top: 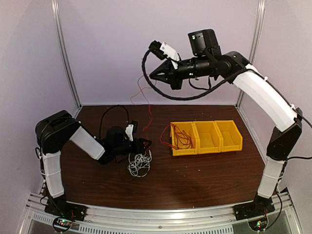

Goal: Untangle the cables

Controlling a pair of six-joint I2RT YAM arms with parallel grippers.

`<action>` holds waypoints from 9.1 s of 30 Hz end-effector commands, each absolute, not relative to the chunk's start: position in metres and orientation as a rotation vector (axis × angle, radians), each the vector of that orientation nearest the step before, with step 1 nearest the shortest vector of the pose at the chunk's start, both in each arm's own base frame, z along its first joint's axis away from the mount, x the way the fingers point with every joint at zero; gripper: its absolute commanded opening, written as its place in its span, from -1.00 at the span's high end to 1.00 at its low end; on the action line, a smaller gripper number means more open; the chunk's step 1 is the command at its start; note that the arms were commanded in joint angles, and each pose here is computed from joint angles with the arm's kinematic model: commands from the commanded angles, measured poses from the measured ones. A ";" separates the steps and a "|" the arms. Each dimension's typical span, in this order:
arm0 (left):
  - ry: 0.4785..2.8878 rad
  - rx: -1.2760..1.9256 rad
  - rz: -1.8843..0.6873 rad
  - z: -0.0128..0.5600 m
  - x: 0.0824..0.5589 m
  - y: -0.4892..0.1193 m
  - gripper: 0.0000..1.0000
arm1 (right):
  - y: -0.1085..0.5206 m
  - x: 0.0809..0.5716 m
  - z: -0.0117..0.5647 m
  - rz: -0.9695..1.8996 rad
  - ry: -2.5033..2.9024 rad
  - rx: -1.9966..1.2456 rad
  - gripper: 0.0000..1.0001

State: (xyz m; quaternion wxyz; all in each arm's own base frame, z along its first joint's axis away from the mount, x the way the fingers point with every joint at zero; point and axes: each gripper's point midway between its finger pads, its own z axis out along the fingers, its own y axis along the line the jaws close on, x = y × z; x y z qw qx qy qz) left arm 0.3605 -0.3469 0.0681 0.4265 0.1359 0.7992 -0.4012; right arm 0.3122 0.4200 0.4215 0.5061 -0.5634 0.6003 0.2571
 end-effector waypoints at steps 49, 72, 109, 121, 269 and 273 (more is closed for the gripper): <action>1.662 0.474 -0.849 0.232 0.361 -0.330 0.12 | 0.362 0.383 0.305 0.675 1.732 -1.267 1.00; 2.068 0.159 -1.275 0.117 0.415 -0.365 0.16 | 0.360 0.342 0.394 0.664 1.521 -1.243 1.00; 1.434 0.613 -1.447 0.412 0.365 -0.406 1.00 | 0.295 0.383 0.403 0.481 1.582 -1.009 1.00; 1.163 0.647 -1.339 0.564 0.343 -0.383 1.00 | 0.300 0.356 0.448 0.619 1.470 -1.041 1.00; 1.820 0.339 -0.850 0.160 0.374 -0.323 -0.22 | 0.263 0.412 0.178 0.891 2.000 -1.060 1.00; 1.828 0.332 -0.847 0.158 0.376 -0.321 -0.22 | 0.271 0.416 0.152 0.833 2.076 -1.079 1.00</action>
